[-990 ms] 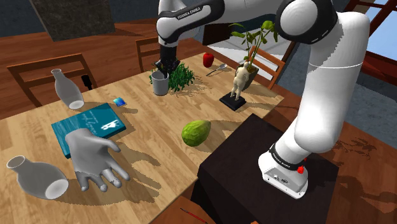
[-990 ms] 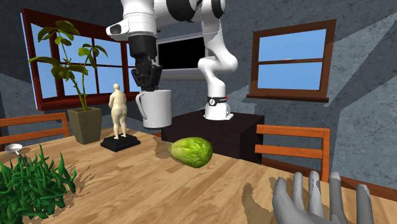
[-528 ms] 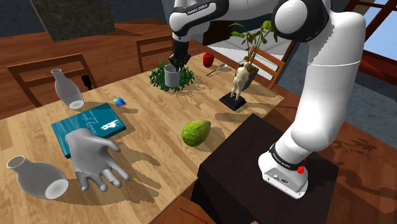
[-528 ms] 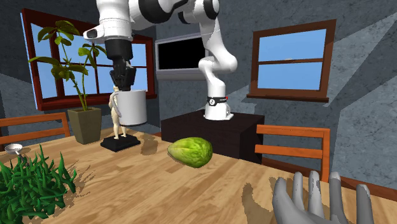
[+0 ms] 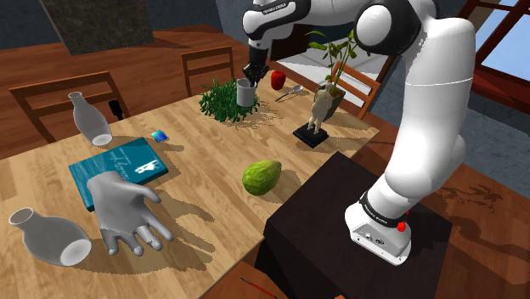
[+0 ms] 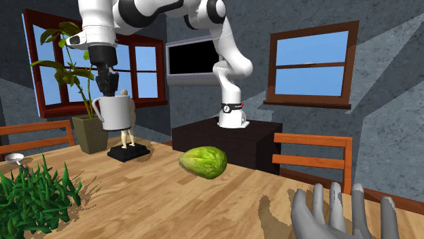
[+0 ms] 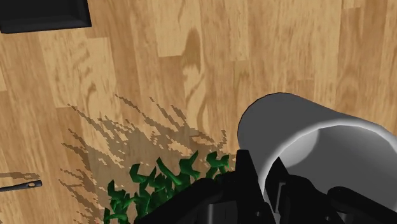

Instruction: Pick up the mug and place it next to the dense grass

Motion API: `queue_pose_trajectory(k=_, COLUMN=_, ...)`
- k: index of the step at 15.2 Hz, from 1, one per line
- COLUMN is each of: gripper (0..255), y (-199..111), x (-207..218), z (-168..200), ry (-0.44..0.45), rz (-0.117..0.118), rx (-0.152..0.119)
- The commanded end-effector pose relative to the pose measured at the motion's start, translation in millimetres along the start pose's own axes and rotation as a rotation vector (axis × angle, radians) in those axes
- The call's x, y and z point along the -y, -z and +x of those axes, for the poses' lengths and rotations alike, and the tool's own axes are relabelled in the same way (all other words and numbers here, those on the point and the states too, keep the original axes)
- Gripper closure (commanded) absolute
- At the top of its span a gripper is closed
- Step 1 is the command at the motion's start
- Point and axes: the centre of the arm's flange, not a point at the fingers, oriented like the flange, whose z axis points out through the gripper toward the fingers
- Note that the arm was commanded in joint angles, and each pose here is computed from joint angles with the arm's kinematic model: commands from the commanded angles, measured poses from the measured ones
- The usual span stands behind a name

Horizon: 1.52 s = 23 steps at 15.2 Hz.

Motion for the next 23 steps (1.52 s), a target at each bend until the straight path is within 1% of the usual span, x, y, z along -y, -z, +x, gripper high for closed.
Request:
queue_pose_trajectory(k=1, gripper=255, y=2.2, x=-23.5, z=8.9, ry=0.001, rz=0.0, rx=0.0)
queue_pose_trajectory(k=8, gripper=255, y=9.9, x=-110.7, z=37.1, ry=0.001, rz=0.0, rx=0.0)
queue_pose_trajectory(k=23, gripper=255, y=-69.0, x=-117.0, z=38.9, ry=0.001, rz=0.0, rx=0.0)
